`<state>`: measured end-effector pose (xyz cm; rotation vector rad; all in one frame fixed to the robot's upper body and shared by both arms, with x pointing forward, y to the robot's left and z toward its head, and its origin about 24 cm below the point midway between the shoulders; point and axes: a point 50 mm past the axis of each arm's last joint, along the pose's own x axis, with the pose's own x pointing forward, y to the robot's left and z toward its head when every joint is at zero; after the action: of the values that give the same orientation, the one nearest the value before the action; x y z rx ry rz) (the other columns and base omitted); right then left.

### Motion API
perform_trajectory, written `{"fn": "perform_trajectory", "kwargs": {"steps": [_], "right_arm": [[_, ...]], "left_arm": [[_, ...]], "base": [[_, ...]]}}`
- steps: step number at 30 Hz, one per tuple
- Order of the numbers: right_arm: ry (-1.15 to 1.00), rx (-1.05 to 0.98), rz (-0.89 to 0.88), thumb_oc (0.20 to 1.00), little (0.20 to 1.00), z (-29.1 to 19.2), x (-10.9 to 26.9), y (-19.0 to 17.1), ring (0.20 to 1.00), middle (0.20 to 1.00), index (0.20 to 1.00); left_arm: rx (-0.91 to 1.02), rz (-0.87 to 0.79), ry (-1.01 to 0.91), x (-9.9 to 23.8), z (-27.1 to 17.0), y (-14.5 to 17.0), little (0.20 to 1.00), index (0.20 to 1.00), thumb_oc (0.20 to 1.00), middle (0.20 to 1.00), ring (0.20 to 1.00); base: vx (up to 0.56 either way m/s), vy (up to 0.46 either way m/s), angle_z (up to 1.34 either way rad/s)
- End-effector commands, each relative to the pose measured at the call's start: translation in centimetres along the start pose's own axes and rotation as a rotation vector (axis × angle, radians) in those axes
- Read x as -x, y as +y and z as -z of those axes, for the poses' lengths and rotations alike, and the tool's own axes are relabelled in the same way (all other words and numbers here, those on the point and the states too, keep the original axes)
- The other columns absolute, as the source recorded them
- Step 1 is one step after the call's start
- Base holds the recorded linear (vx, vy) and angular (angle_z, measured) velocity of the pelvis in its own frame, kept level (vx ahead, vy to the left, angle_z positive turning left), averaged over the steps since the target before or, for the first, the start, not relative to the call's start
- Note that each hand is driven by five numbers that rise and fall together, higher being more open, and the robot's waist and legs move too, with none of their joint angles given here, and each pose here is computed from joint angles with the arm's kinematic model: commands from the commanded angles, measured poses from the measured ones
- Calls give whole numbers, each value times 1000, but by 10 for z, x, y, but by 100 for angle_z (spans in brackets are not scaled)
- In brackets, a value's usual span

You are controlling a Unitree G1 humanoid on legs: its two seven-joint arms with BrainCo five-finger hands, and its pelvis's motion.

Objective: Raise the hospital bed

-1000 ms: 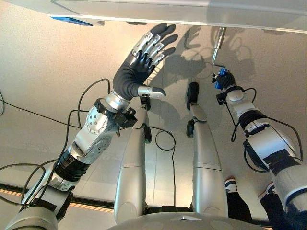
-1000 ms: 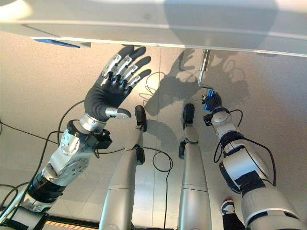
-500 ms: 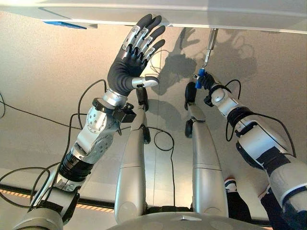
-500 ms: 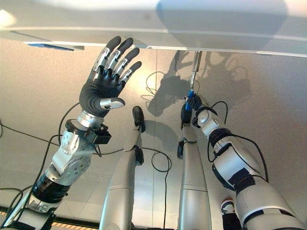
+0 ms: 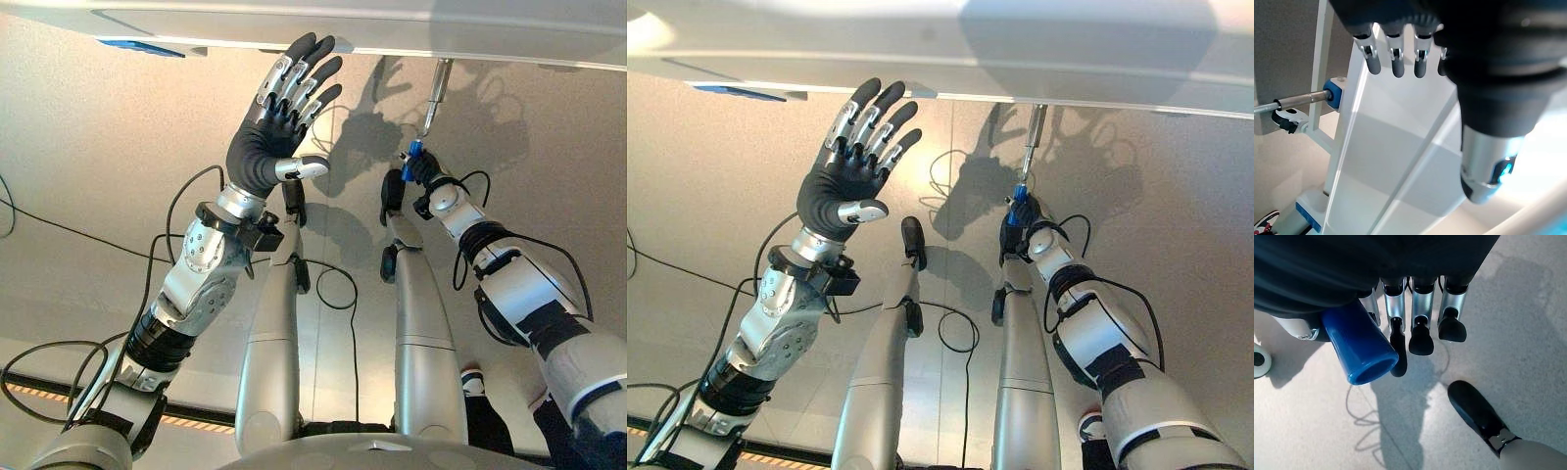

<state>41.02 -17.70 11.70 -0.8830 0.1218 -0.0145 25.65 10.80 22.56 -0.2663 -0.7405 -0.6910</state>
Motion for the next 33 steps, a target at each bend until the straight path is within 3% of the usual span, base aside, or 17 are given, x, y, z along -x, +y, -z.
{"fn": "perform_trajectory", "kwargs": {"steps": [1,2,3,9,14,20,26,33], "right_arm": [[-408,96,-366,200,200,-83,35,103,200,200,200],[-407,96,-367,200,200,-82,35,103,200,200,200],[-593,54,-401,200,200,-114,51,101,200,200,200],[-872,-123,-475,200,200,-141,88,75,200,200,200],[-991,-224,-505,200,200,-143,108,50,200,200,200],[-1094,-520,-481,200,200,-129,132,9,200,200,200],[-1061,-916,-277,200,200,-90,134,-28,200,200,200],[-1044,-1219,-36,200,200,-50,133,-56,200,200,200]], "left_arm": [[-39,65,-100,3,-21,-10,1000,1000,1000,1000,1000],[-38,64,-100,3,-21,-10,1000,1000,1000,1000,1000],[-61,55,-99,6,-23,-7,1000,1000,1000,1000,1000],[-113,75,-72,12,-25,-3,1000,1000,1000,1000,1000],[-148,98,-59,13,-25,-2,1000,1000,1000,1000,1000],[-200,109,-59,17,-30,0,1000,1000,1000,1000,1000],[-200,89,-55,26,-35,5,1000,1000,1000,1000,1000],[-143,79,-72,29,-36,6,1000,1000,1000,1000,1000]], "base": [[0,0,0],[0,0,0],[0,0,0],[0,0,0],[0,0,0],[0,-4,3],[0,2,2],[1,-1,2]]}}
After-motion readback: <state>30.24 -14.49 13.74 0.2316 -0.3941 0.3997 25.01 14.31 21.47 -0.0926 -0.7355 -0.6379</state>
